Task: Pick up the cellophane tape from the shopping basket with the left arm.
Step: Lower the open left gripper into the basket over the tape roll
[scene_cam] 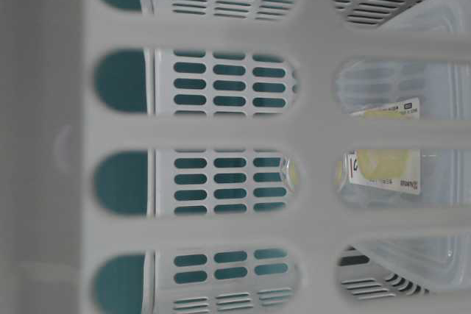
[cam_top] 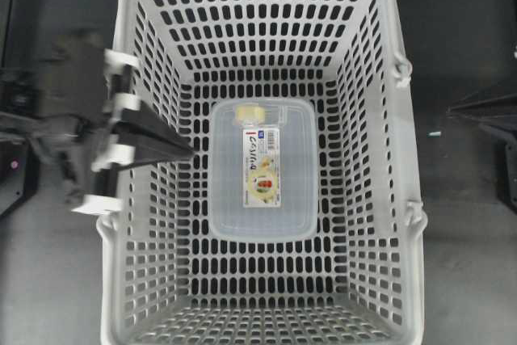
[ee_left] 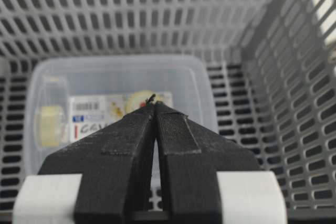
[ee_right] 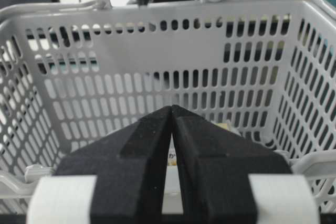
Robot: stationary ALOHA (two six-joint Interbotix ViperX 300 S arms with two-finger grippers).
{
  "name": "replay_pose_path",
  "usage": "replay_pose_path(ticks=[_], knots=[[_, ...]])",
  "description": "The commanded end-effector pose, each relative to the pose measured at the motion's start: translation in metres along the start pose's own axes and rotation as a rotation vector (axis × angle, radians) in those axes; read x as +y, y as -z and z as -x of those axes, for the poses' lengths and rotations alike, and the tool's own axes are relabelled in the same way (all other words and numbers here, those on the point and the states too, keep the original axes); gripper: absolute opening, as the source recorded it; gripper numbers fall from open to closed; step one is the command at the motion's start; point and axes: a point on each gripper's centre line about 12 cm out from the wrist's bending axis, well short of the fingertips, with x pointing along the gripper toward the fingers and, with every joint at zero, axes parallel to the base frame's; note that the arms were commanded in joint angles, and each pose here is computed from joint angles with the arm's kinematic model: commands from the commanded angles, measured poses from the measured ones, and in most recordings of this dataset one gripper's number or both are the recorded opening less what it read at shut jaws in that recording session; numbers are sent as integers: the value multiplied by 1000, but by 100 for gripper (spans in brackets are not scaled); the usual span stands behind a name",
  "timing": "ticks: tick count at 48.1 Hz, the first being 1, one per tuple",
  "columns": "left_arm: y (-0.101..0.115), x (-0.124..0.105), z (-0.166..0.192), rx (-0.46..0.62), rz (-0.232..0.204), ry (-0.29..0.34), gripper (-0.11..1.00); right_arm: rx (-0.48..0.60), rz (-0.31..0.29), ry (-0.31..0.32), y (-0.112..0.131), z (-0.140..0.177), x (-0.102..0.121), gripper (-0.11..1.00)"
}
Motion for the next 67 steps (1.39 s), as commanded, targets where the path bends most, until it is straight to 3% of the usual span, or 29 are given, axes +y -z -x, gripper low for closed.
replay_pose_path(ticks=[1,8,11,21,25,34,36,46,49,67], knots=[[-18,-2,-10,23,-11,0,0,-24,-4,-3,-11,-1,1,1],[-24,-3,-24,75,-14,-2,0,-32,-2,-12,-12,0,2,1],[-25,-3,-28,98,-6,-3,0,-28,-3,-20,-11,0,4,7],[-24,-3,-48,228,-4,-13,0,-38,-4,-23,-12,0,4,62],[-23,-3,-57,269,-5,-16,0,-36,-5,-23,-12,0,4,78],[-26,-4,-76,304,5,-20,5,-44,-6,-23,-13,0,4,74],[-25,-4,-82,318,8,-21,13,-47,-6,-23,-14,0,4,74],[-17,-5,-112,431,17,-31,76,-54,-6,-23,-14,0,5,74],[-13,-4,-122,472,20,-36,87,-53,-6,-23,-14,0,5,74],[26,2,-174,637,26,-56,91,-57,-6,-23,-13,0,4,74]])
